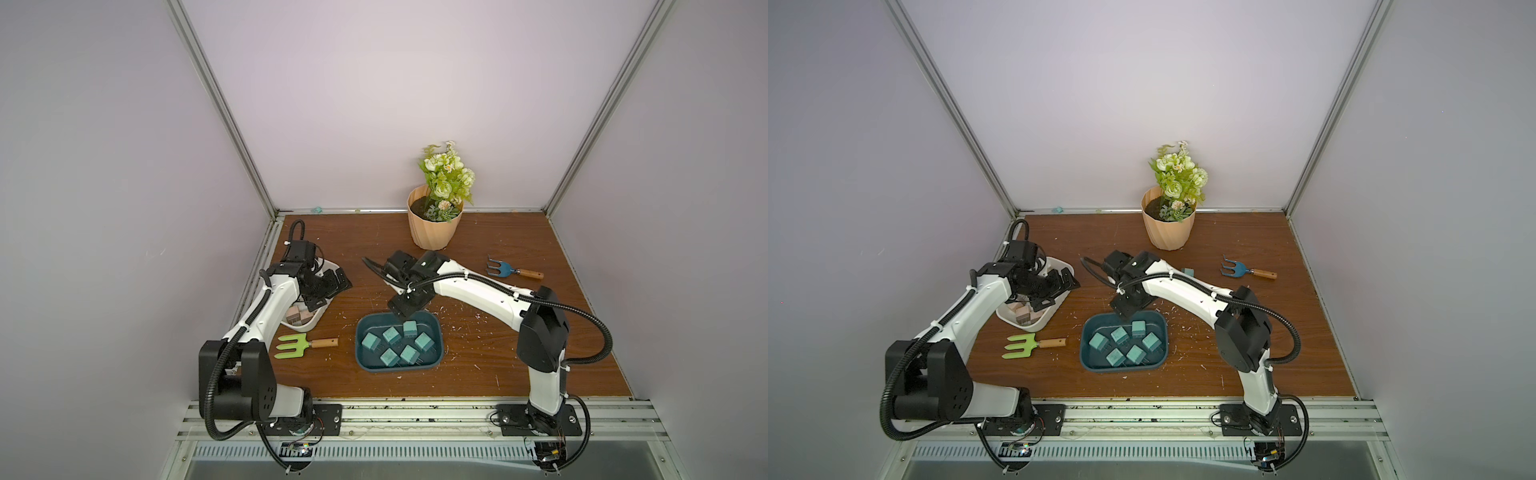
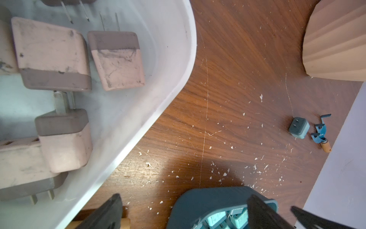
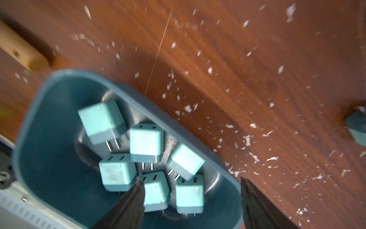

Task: Place the plugs by color into the storage box
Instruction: Adjust the distractor at the center of the board.

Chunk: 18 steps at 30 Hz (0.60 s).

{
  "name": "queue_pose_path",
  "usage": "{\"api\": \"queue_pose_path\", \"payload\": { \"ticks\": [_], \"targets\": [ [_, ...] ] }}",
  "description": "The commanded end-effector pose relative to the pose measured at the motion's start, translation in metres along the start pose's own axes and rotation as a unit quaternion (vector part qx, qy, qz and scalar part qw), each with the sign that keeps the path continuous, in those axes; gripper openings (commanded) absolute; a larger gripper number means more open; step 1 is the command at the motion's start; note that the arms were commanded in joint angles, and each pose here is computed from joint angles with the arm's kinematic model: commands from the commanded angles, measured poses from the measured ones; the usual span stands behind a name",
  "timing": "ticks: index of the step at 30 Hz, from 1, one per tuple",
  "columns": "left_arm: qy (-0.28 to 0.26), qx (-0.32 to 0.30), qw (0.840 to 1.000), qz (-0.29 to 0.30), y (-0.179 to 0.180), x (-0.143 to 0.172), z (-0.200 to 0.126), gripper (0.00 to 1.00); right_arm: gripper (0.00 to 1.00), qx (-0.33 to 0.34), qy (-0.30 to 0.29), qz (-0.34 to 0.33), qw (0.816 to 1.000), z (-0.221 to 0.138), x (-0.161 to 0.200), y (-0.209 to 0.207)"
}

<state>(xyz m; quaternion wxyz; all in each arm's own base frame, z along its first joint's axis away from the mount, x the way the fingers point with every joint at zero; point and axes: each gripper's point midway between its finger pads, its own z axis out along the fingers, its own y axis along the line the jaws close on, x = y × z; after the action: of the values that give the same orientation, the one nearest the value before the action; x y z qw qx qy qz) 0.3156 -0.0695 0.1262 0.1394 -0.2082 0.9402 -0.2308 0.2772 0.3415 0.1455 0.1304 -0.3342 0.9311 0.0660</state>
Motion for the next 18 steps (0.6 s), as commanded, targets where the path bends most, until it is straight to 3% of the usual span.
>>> {"api": "queue_pose_path", "payload": {
  "ticks": [1, 6, 11, 18],
  "targets": [
    [-0.01, 0.001, 1.0, -0.005, -0.002, -0.008, -0.004, 0.99, 0.83, 0.045, -0.017, 0.058, 0.997, -0.032, -0.009, -0.067],
    [-0.013, 0.001, 1.0, -0.008, -0.002, -0.008, -0.006, 0.99, 0.87, 0.084, -0.017, 0.129, 0.988, -0.027, -0.01, -0.139],
    [-0.016, -0.001, 1.0, -0.008, -0.002, -0.007, -0.009, 0.99, 0.88, 0.101, -0.003, 0.154, 0.983, -0.003, -0.003, -0.192],
    [-0.013, -0.004, 1.0, -0.011, -0.001, -0.004, -0.012, 0.99, 0.83, 0.036, -0.024, 0.19, 0.981, 0.037, -0.018, -0.236]
  ]
}}
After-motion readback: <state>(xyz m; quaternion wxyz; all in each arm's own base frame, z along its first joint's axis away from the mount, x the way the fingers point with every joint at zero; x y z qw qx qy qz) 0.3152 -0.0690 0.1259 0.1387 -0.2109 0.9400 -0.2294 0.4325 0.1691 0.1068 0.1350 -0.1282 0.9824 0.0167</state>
